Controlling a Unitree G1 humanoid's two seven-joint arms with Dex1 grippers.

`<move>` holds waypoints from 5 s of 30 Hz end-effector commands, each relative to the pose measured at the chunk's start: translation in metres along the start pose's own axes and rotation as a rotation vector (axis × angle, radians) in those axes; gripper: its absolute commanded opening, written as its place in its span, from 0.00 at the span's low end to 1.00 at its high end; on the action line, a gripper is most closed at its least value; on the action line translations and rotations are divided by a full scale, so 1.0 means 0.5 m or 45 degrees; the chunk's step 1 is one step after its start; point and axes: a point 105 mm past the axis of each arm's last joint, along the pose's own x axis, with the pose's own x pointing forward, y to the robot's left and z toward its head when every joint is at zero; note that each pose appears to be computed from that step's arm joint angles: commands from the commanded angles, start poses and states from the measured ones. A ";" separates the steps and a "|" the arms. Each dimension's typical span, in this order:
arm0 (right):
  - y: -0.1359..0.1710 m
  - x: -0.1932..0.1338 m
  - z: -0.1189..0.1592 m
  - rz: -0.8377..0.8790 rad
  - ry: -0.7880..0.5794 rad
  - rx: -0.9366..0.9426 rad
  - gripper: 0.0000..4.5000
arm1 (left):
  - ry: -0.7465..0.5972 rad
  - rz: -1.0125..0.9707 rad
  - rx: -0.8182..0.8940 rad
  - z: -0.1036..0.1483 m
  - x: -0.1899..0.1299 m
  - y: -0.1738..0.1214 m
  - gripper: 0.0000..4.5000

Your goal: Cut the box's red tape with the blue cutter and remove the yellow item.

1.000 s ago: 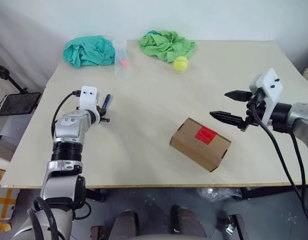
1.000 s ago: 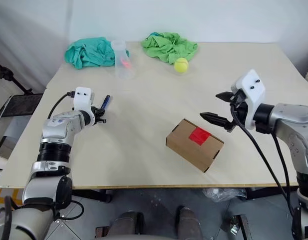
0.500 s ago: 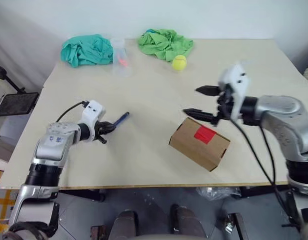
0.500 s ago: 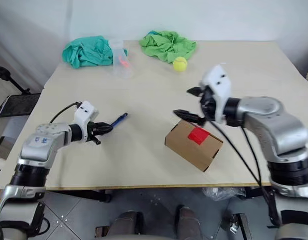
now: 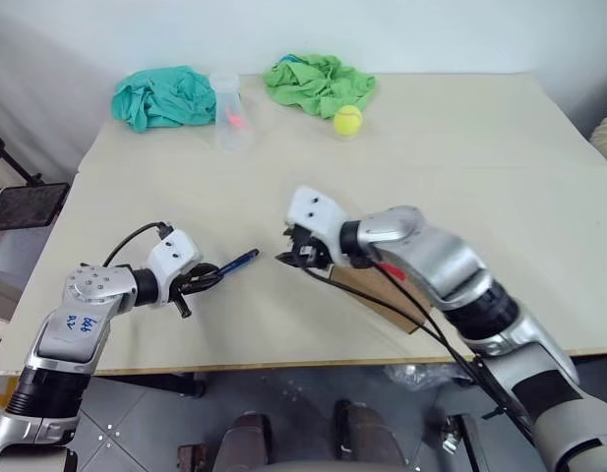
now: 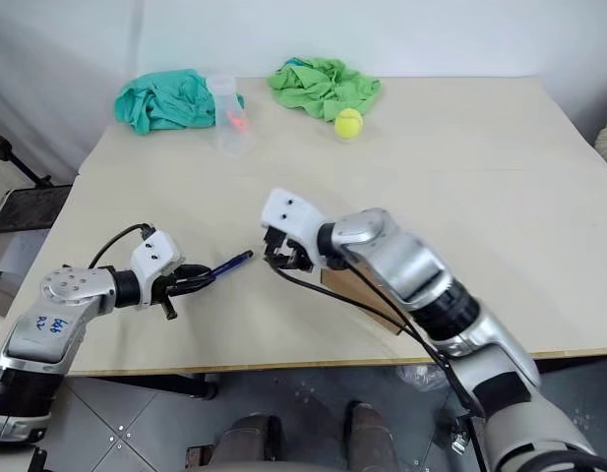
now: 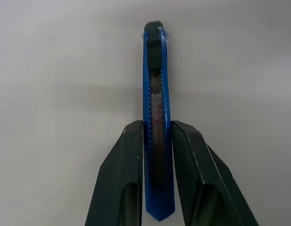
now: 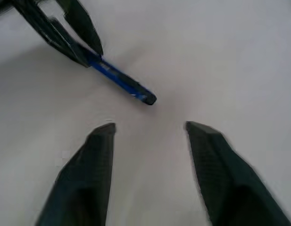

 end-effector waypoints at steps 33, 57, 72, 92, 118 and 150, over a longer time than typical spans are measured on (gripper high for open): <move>0.036 0.130 0.029 0.094 -0.002 -0.108 0.01 | -0.038 -0.026 0.151 0.015 -0.001 -0.028 0.20; 0.010 0.061 0.074 0.002 -0.155 -0.072 0.00 | -0.005 -0.029 0.097 -0.011 0.011 -0.008 0.99; 0.013 0.047 0.062 -0.010 -0.134 -0.062 0.00 | 0.170 -0.169 -0.002 -0.088 0.020 -0.028 0.73; 0.032 0.042 0.046 0.027 -0.096 -0.054 0.00 | 0.215 -0.163 -0.048 -0.109 -0.001 -0.056 0.32; 0.075 0.101 0.020 0.114 0.046 -0.076 0.00 | 0.165 -0.206 -0.017 -0.071 0.021 -0.112 0.09; 0.087 0.113 -0.011 0.144 0.108 -0.066 0.00 | 0.170 -0.165 0.061 -0.066 0.020 -0.096 0.09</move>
